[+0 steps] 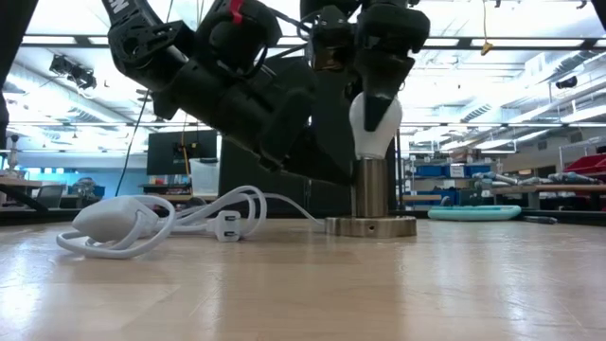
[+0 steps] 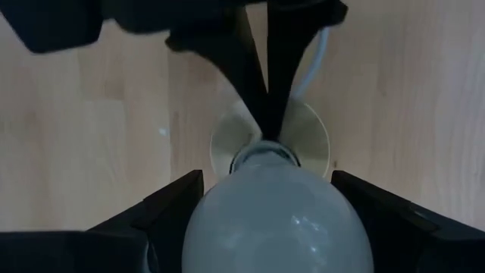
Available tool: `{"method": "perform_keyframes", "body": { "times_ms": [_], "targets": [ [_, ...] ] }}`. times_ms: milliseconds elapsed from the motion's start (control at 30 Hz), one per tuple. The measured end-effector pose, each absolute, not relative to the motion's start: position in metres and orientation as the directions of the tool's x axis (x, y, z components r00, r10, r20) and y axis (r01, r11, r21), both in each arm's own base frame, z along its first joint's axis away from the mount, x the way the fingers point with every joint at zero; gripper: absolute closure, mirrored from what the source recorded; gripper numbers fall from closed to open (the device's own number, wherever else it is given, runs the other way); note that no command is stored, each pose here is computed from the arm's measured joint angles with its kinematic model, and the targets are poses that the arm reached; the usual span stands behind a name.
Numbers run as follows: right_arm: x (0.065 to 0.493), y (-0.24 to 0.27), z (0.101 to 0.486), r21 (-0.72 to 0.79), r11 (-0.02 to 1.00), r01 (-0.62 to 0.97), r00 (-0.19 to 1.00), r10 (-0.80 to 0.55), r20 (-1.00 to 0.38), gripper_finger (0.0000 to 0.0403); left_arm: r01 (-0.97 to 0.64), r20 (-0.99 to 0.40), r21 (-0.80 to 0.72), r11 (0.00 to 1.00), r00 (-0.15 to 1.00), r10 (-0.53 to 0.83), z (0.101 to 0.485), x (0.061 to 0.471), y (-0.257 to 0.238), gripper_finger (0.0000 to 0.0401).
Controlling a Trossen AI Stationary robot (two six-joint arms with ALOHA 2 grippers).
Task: Screw lightbulb
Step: Insert the lightbulb into the socket
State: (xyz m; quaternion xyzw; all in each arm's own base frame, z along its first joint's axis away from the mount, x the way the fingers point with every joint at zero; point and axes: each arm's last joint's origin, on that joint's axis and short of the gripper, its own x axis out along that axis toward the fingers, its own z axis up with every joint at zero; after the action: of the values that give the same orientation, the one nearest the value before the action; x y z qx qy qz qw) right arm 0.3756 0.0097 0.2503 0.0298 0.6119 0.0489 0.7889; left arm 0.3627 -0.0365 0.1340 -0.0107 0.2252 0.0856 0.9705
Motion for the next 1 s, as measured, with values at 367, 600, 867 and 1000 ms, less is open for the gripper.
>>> {"method": "perform_keyframes", "body": {
  "times_ms": [367, 600, 867, 1000],
  "targets": [
    [0.374, 0.012, 0.255, 0.106, 0.994, -0.014, 0.22, 0.106, -0.97, 0.0121, -0.175, -0.42, 0.006, 0.984, 0.893, 0.161, 0.124, 0.368, -0.036, 0.0396],
    [0.375, 0.015, 0.255, 0.098, 0.995, -0.027, 0.23, 0.102, -0.968, 0.0121, -0.18, -0.422, -0.005, 0.984, 0.892, 0.161, 0.124, 0.368, -0.036, 0.0396],
    [0.377, 0.02, 0.243, 0.074, 0.996, -0.057, 0.222, 0.085, -0.971, 0.0122, -0.171, -0.452, -0.013, 0.985, 0.88, 0.146, 0.121, 0.366, -0.036, 0.0396],
    [0.378, 0.021, 0.239, 0.048, 0.997, -0.058, 0.226, 0.06, -0.972, 0.0122, -0.148, -0.469, -0.036, 0.988, 0.876, 0.114, 0.12, 0.365, -0.037, 0.0396]
  ]
}}
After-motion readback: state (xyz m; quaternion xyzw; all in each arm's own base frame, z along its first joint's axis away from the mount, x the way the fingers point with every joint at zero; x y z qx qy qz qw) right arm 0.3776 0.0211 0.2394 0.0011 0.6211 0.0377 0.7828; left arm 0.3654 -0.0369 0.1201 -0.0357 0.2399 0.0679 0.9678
